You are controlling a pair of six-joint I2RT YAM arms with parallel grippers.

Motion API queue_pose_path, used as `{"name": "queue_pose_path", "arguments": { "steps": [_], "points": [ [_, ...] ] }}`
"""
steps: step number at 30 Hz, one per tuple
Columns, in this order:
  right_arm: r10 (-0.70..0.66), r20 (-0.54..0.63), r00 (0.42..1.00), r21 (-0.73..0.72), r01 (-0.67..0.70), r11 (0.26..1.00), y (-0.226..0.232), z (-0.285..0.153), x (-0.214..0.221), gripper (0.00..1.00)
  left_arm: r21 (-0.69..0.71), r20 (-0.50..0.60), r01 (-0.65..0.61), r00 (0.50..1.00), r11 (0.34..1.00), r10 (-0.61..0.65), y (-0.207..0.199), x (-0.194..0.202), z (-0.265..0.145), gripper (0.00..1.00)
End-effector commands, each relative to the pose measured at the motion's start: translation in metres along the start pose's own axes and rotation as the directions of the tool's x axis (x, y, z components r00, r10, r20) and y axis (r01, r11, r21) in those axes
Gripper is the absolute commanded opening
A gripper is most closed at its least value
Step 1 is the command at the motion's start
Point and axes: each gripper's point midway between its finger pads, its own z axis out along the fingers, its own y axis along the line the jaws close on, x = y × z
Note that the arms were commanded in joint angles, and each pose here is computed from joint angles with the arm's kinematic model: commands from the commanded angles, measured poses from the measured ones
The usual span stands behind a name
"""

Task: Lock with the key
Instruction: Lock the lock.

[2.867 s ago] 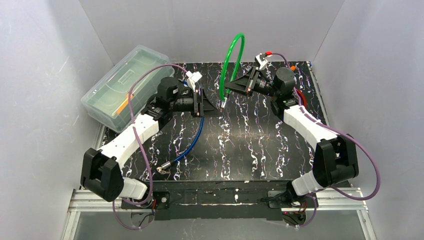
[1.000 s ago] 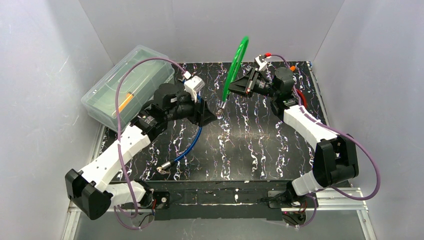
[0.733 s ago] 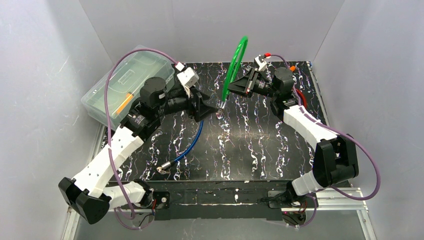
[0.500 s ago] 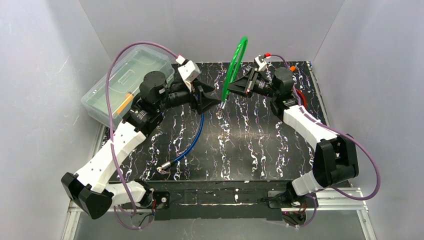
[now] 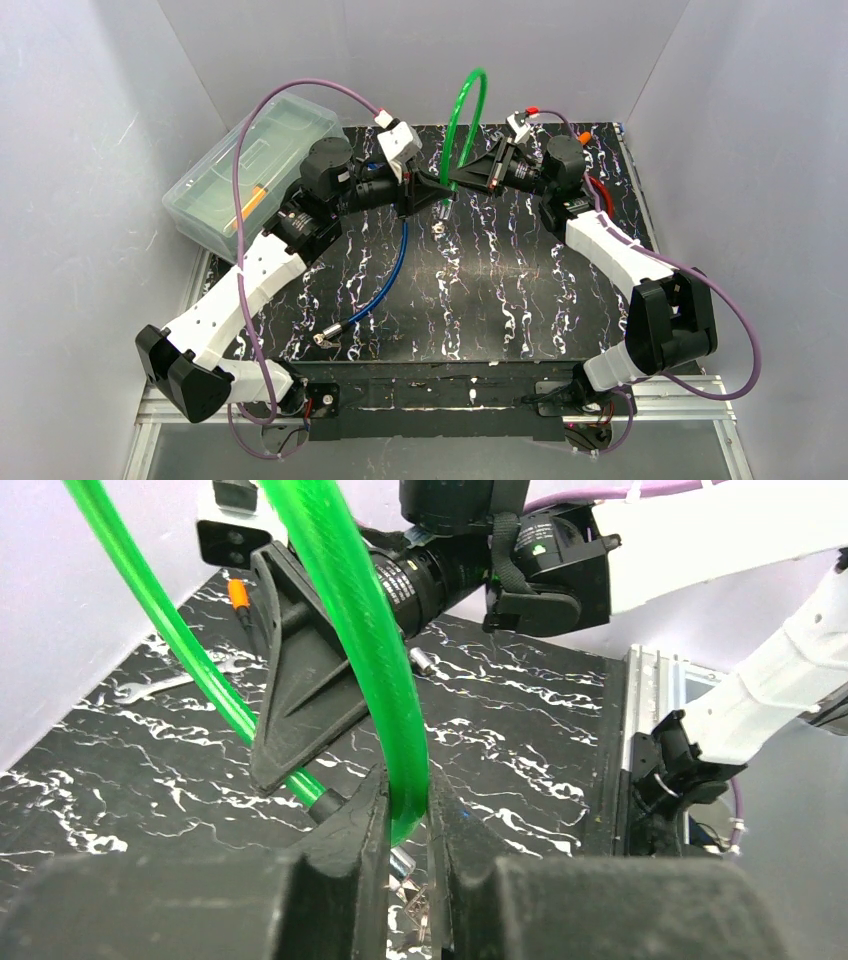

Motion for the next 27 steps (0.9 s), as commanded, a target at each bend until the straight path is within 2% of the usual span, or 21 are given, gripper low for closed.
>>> {"name": "queue_pose_path", "arguments": {
  "steps": [1, 12, 15, 20, 23, 27],
  "points": [
    [-0.059, 0.022, 0.998, -0.103, 0.061, 0.993, 0.038, -0.003, -0.006, 0.01, -0.030, -0.022, -0.001, 1.000, 1.000, 0.000, 0.006, 0.009, 0.000, 0.00],
    [-0.058, 0.016, 0.998, -0.192, 0.060, 0.979, 0.060, -0.006, -0.003, 0.01, -0.058, -0.131, -0.033, 0.991, 0.998, 0.025, 0.020, 0.054, 0.004, 0.00],
    [-0.082, 0.022, 0.996, -0.190, 0.085, 0.978, 0.060, -0.005, -0.004, 0.01, -0.046, -0.147, 0.018, 0.989, 0.999, -0.025, 0.014, 0.057, 0.003, 0.01],
    [-0.132, 0.024, 0.991, -0.184, 0.134, 0.974, 0.063, -0.003, -0.008, 0.01, -0.100, -0.191, 0.179, 0.962, 0.979, -0.196, 0.012, 0.062, -0.003, 0.04],
    [-0.135, 0.027, 0.990, -0.182, 0.138, 0.974, 0.064, -0.002, -0.010, 0.01, -0.101, -0.186, 0.207, 0.957, 0.973, -0.222, 0.008, 0.061, -0.007, 0.12],
    [-0.122, 0.027, 0.992, -0.143, 0.124, 0.982, 0.052, 0.001, -0.012, 0.01, -0.144, -0.163, 0.195, 0.962, 0.970, -0.218, 0.013, 0.049, -0.012, 0.16]
  ]
}}
